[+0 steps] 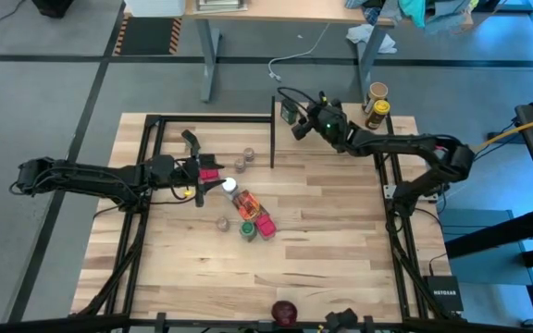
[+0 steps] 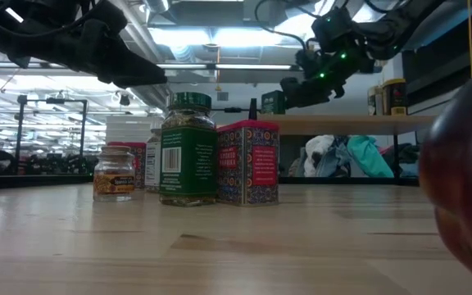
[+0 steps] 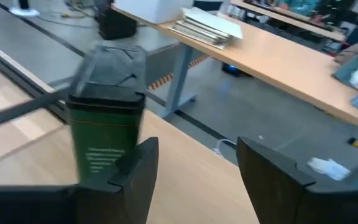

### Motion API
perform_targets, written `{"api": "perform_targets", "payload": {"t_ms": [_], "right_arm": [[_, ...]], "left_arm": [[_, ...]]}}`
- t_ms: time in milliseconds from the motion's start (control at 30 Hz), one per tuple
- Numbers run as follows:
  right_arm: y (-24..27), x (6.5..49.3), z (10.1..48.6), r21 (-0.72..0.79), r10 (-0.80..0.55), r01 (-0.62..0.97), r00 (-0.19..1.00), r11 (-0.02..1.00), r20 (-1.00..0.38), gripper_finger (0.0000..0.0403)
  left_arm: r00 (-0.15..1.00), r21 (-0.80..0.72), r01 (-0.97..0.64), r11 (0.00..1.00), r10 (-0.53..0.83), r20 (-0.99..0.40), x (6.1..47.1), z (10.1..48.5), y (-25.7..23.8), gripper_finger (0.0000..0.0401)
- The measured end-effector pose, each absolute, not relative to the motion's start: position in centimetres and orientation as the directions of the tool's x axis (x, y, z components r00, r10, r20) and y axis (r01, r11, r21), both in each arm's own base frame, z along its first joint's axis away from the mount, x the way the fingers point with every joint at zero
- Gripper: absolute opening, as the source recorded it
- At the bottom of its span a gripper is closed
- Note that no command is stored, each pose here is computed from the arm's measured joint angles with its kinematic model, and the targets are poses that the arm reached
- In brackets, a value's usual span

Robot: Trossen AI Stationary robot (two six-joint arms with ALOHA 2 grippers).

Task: Shelf spices
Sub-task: Put the bottom right green seasoning can on the shelf

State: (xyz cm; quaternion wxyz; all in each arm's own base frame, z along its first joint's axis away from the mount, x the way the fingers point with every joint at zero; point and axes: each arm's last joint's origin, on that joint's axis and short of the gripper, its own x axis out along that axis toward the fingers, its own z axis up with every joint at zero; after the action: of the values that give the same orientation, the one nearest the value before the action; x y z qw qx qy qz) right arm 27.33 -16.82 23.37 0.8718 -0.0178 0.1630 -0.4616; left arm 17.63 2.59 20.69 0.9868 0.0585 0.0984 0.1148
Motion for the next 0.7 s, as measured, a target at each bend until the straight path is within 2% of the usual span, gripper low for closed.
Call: {"api": "perform_targets", "payload": {"t_ms": [167, 700], "right_arm": [[-17.0, 28.0, 23.1, -0.085, -0.772, 0.779, 0.589, 0.621, -0.24, 0.0221], [-17.4, 29.1, 21.6, -0.038, -0.742, 0.755, 0.631, 0.654, -0.227, 0.0221]], "left_arm": [[0.954, 0.136, -0.215, 0.967, 0.238, -0.181, 17.6, 20.7, 2.6, 0.02], [0.954, 0.137, -0.215, 0.967, 0.238, -0.181, 17.6, 20.7, 2.6, 0.02]]}}
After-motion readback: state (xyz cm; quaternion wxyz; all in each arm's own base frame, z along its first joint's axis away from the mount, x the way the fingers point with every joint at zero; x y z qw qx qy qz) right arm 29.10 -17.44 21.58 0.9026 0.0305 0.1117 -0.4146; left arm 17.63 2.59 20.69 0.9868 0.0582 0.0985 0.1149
